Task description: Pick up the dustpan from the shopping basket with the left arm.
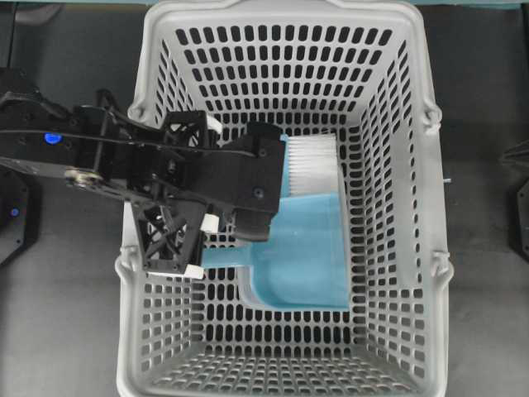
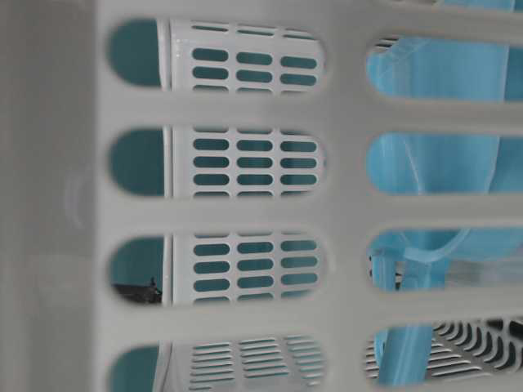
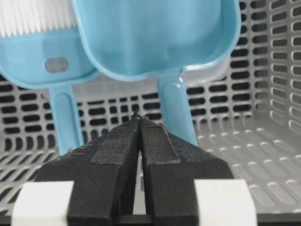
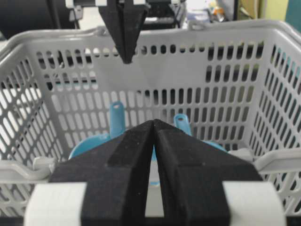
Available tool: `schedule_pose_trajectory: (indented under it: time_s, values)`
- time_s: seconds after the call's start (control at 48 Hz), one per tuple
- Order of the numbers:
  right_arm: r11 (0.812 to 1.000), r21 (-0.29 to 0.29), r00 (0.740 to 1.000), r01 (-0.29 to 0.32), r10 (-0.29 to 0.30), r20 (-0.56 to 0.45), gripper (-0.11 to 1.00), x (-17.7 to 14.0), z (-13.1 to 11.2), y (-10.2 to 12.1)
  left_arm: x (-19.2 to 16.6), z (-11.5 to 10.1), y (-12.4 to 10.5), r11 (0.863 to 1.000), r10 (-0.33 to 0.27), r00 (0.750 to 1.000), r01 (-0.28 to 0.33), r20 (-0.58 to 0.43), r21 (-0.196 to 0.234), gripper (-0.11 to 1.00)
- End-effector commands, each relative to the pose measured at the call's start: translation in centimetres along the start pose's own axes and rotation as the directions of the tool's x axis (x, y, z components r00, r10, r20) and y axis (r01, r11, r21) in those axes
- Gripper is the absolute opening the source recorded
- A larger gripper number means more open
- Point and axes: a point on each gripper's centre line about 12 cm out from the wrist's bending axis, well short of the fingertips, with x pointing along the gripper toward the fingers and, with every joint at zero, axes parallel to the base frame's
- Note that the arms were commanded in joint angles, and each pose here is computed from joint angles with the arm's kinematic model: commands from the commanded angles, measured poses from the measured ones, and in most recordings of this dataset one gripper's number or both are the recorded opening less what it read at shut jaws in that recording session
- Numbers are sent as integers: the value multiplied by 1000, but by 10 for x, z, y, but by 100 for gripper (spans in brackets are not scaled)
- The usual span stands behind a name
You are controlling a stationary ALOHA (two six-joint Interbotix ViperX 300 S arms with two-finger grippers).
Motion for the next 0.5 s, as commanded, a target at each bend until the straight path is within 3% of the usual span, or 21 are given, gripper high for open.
schedule_pose_trajectory:
  time_s: [0.0, 0.042, 0.146, 0.229, 0.313, 0.396, 0.479]
  values:
    - [1000, 4, 1000, -2, 2, 8, 1, 1, 4, 0, -9, 6, -1, 1000, 1, 1000, -1, 29, 0, 0]
    - [1000, 3, 1000, -1, 1, 8, 4, 1, 4, 0, -6, 6, -1, 1000, 1, 1000, 0, 22, -9, 0]
    - [1000, 9, 1000, -3, 3, 9, 34, 0, 4, 0, 4, 7, -5, 999, -2, 1000, 2, -3, -48, 8]
    - [1000, 9, 1000, -2, 2, 6, 61, 0, 3, 0, 16, 7, -8, 997, -5, 1000, 3, -25, -76, 29]
    - [1000, 9, 1000, -1, 1, 3, 79, 0, 3, 0, 35, 5, -13, 996, -8, 998, 1, -70, -89, 57]
    - [1000, 9, 1000, -1, 1, -3, 81, 0, 2, 0, 52, 2, -17, 997, -9, 993, 0, -114, -81, 78]
    - [1000, 9, 1000, -1, 1, -5, 78, 0, 2, 0, 66, -1, -21, 997, -10, 989, 0, -145, -71, 90]
